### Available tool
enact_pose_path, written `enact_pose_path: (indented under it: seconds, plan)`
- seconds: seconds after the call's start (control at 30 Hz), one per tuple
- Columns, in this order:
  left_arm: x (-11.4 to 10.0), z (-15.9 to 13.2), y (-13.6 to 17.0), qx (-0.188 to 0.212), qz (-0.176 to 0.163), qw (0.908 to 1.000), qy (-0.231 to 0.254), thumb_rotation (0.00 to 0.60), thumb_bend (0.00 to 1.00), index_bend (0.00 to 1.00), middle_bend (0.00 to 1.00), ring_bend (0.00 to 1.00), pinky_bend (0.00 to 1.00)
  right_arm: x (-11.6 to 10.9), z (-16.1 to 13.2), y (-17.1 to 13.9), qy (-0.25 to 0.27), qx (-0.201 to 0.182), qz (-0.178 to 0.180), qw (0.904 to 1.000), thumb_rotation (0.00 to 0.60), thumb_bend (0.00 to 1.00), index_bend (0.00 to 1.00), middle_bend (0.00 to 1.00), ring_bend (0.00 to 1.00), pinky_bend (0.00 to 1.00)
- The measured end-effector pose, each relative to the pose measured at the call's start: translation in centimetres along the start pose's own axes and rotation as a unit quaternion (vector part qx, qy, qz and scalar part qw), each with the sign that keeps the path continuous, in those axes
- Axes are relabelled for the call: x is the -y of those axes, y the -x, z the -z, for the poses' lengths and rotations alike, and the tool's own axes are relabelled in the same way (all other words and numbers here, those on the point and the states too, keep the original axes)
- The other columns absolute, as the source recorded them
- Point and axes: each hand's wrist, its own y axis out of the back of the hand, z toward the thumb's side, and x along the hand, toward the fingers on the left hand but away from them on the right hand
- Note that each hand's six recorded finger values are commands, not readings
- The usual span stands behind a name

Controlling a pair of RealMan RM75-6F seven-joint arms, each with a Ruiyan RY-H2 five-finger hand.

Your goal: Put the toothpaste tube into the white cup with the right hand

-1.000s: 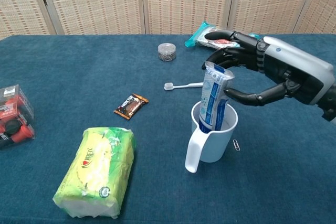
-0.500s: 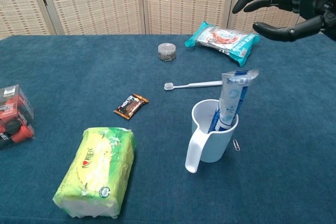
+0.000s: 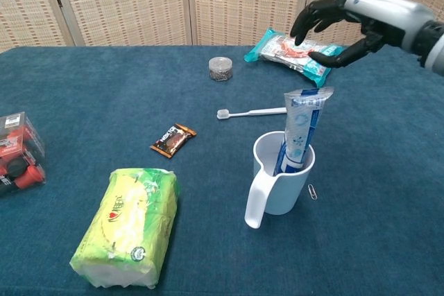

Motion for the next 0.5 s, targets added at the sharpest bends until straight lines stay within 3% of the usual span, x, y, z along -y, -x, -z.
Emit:
enact_pose_path:
  seconds: [0.23, 0.5]
  plan:
    - [0.0, 0.4, 0.1, -0.005, 0.000, 1.0000, 0.000, 0.600, 0.21, 0.23, 0.10, 0.09, 0.15, 3.1, -0.4, 3.7, -0.123, 0.003, -0.061, 0.9906, 0.600, 0.33, 0.40, 0.38, 0.22, 0.22]
    - [-0.1, 1.1, 0.3, -0.010, 0.000, 0.9999, -0.002, 0.600, 0.21, 0.23, 0.10, 0.09, 0.15, 6.4, -0.8, 6.5, -0.192, 0.009, -0.103, 0.9760, 0.600, 0.33, 0.40, 0.38, 0.22, 0.22]
